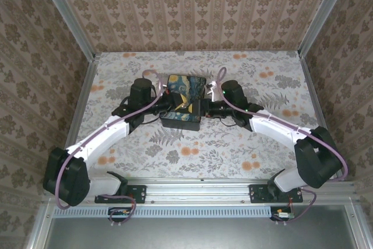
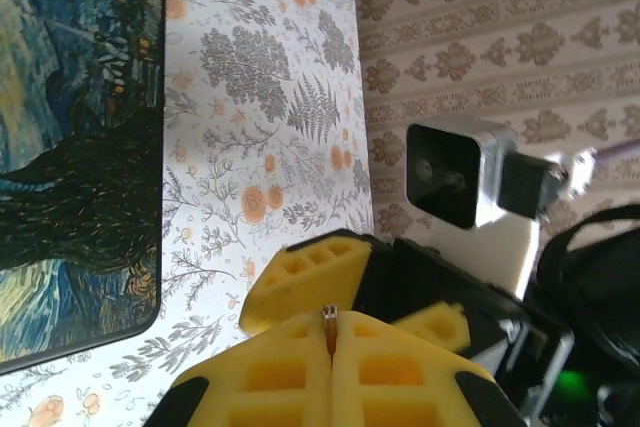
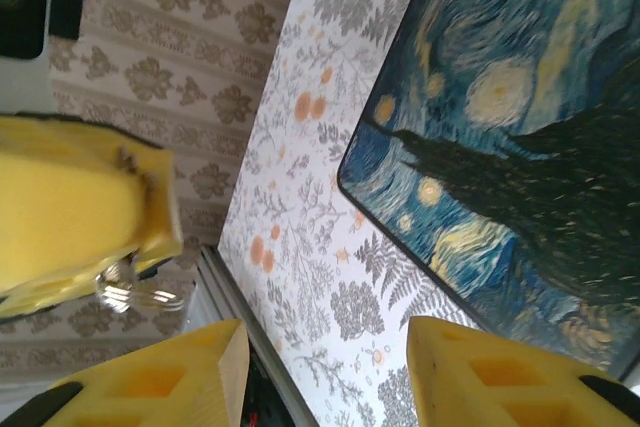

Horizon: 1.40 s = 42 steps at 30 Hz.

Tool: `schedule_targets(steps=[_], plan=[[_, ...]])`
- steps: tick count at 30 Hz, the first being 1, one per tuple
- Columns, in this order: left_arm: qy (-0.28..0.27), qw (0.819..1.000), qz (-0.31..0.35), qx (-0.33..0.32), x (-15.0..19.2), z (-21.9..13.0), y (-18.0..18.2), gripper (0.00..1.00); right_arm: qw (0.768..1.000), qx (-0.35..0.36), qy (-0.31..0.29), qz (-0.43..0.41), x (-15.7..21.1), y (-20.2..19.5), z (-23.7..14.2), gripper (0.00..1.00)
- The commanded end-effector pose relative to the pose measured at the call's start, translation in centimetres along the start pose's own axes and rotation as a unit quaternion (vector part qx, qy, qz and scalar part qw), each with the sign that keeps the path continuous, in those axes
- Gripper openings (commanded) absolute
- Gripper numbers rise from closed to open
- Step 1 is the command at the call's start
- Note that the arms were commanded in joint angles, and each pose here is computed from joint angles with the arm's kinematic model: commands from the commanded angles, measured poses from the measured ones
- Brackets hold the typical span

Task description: Unlock the padlock with the key

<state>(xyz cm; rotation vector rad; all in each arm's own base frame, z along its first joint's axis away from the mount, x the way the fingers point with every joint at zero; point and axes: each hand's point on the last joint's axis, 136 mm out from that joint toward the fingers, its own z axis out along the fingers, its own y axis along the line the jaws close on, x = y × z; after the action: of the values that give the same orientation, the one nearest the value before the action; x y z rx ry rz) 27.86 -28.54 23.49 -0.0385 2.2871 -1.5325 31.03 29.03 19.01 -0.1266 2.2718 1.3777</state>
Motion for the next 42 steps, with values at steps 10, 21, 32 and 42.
schedule_targets(steps=[10,21,32,42], plan=[[0.015,0.996,0.076,0.053,0.1,0.4,-1.5,0.0,0.99,-0.124,-0.057,-0.029,-3.0,6.0,-1.3,0.41],[-0.012,0.997,0.022,0.075,-1.4,1.0,-1.9,0.0,0.985,-0.158,-0.064,-0.035,-1.9,6.5,-1.3,0.38],[-0.018,0.996,0.001,0.093,-1.8,1.3,-2.3,0.0,0.985,-0.154,-0.071,-0.041,-2.0,6.4,-0.3,0.34],[-0.007,0.995,-0.003,0.099,-1.0,1.0,-2.6,0.0,0.985,-0.125,-0.116,-0.034,-3.4,4.7,-0.8,0.21]])
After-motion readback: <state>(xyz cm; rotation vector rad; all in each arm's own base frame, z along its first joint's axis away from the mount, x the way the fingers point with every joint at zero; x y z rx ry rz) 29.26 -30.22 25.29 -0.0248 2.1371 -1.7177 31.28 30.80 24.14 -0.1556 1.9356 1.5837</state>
